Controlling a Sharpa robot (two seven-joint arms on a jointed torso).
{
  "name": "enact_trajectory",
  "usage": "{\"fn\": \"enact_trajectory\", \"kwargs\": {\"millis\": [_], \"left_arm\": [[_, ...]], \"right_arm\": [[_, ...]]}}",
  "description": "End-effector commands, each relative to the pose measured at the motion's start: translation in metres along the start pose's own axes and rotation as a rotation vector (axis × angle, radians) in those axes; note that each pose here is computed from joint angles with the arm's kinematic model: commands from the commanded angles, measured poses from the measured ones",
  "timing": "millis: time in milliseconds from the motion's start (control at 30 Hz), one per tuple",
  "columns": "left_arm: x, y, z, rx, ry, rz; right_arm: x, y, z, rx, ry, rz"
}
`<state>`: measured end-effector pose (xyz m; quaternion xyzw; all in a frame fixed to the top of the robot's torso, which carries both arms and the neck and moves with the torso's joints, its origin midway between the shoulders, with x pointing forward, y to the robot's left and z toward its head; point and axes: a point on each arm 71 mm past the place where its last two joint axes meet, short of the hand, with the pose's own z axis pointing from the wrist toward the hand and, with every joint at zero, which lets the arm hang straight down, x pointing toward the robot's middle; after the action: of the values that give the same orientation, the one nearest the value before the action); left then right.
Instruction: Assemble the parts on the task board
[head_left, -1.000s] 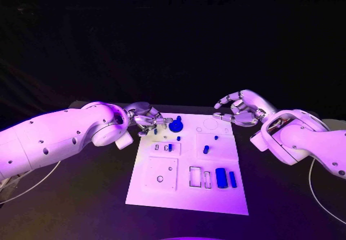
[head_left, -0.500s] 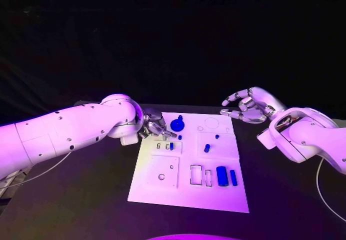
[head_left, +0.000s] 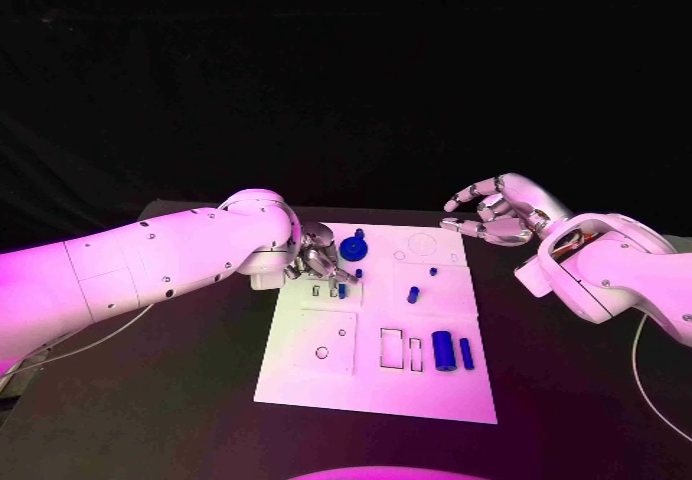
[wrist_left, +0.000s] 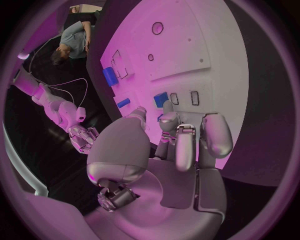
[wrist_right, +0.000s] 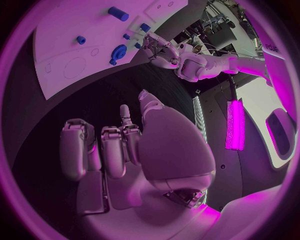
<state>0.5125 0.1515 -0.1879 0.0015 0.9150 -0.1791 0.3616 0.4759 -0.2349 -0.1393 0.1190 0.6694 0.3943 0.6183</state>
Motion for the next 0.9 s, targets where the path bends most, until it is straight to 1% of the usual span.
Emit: {"fn": "enact_trajectory", "kwargs": {"millis": [33,333,667,900], "left_arm": [[0.0007,-0.0011,0.0015,-0.019,0.028,0.034],[0.0016,-0.0035,0.0065,-0.025,0.047,0.043],[0.0022,-0.0053,0.0088,-0.027,0.054,0.044],[0.003,-0.0082,0.0106,-0.024,0.059,0.047]], "right_arm": [[0.0014,-0.0003,0.0003,0.003,0.019,-0.014],[0.0031,-0.0005,0.0019,0.006,0.023,-0.015],[0.0042,-0.0006,0.0024,0.009,0.028,-0.016],[0.005,-0.0008,0.0027,0.013,0.033,-0.018]]}}
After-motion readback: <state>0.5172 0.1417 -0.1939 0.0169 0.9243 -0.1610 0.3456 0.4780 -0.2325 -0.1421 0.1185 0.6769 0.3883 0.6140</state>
